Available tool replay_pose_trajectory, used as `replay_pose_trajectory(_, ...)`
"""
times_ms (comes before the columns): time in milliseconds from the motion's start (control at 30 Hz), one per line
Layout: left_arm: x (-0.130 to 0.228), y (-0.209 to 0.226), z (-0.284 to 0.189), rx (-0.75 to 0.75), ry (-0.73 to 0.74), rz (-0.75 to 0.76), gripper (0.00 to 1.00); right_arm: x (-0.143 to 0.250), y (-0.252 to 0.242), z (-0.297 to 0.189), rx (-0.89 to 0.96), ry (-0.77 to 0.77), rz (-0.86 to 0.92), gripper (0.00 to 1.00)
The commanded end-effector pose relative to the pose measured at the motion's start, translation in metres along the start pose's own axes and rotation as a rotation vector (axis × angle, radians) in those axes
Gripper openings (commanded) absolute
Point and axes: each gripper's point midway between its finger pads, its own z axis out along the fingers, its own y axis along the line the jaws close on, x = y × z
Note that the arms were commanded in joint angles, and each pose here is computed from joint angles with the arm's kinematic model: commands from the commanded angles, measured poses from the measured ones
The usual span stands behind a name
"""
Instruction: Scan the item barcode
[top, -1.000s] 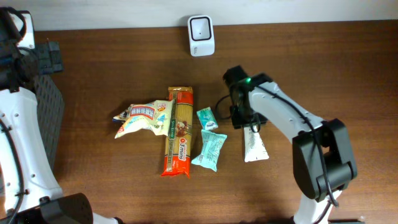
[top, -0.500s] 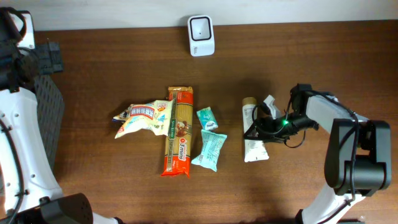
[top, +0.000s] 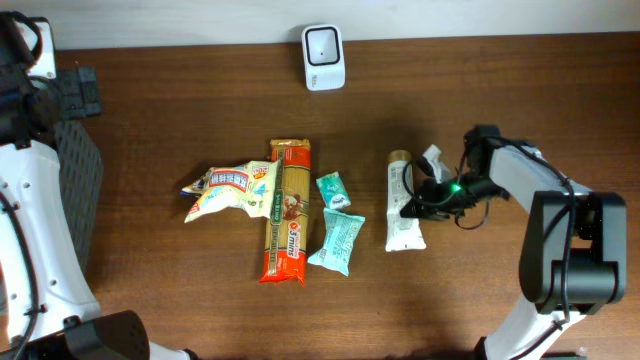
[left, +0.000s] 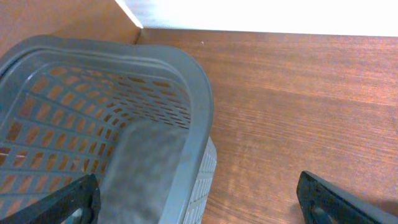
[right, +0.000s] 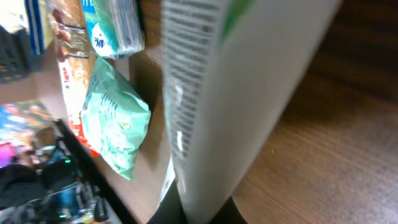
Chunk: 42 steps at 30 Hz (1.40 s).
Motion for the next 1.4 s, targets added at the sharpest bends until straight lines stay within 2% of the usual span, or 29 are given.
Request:
replay_pose_trajectory(0, -0.006, 0.004, -0.008, -0.005, -0.025, 0.001, 0.99, -0.004, -0.01, 0.003, 0.317, 0.064, -0.049, 0.04)
replay_pose_trajectory(33, -0.006, 0.004, -0.008, -0.005, -0.025, 0.001, 0.99, -0.002, -0.012, 0.009, 0.401, 0.088, -0.067, 0.09)
replay_pose_trajectory(67, -0.006, 0.004, -0.008, -0.005, -0.025, 0.001, 0.99, -0.001, -0.013, 0.013, 0.469, 0.101, -0.083, 0.43)
replay_pose_trajectory(100, -0.006, 0.004, -0.008, -0.005, -0.025, 0.001, 0.99, -0.002, -0.012, 0.017, 0.509, 0.101, -0.09, 0.6)
replay_pose_trajectory(200, -0.006, 0.004, -0.008, -0.005, -0.025, 0.001, 0.99, -0.008, -0.013, 0.015, 0.495, 0.069, -0.066, 0.67)
replay_pose_trajectory(300, -0.006, 0.004, -0.008, -0.005, -0.025, 0.001, 0.99, -0.015, -0.017, 0.008, 0.447, 0.028, -0.035, 0.66)
replay_pose_trajectory(400, -0.006, 0.004, -0.008, -0.005, -0.025, 0.001, 0.99, -0.021, -0.009, -0.001, 0.262, -0.017, -0.053, 0.66)
replay_pose_trajectory(567, -0.006, 0.004, -0.008, -0.005, -0.025, 0.001, 0.99, -0.028, -0.018, -0.028, 0.095, -0.112, -0.036, 0.7)
replay_pose_trajectory(700, -0.006, 0.004, -0.008, -0.005, -0.025, 0.001, 0.99, -0.013, -0.011, -0.007, -0.065, -0.087, -0.075, 0.66)
replay_pose_trajectory(767, -0.006, 0.004, -0.008, -0.005, -0.025, 0.001, 0.99, -0.007, -0.015, 0.001, -0.091, -0.075, -0.058, 0.62)
replay_pose_trajectory(900, -0.006, 0.004, -0.008, -0.005, -0.025, 0.001, 0.99, -0.009, -0.012, 0.008, -0.136, -0.098, -0.071, 0.61)
replay_pose_trajectory(1033, -0.006, 0.004, -0.008, -0.005, -0.025, 0.001, 0.99, -0.012, -0.012, 0.014, -0.135, -0.097, -0.078, 0.5)
replay_pose_trajectory(1133, -0.006, 0.004, -0.008, -0.005, -0.025, 0.001, 0.99, -0.012, -0.018, 0.022, -0.137, -0.086, -0.064, 0.41)
replay_pose_trajectory(1267, -0.006, 0.004, -0.008, -0.005, -0.025, 0.001, 0.99, -0.012, -0.024, 0.026, -0.139, -0.078, -0.007, 0.1)
replay_pose_trajectory(1367, -0.006, 0.004, -0.008, -0.005, -0.025, 0.001, 0.99, -0.015, -0.027, 0.02, -0.144, -0.085, 0.134, 0.04)
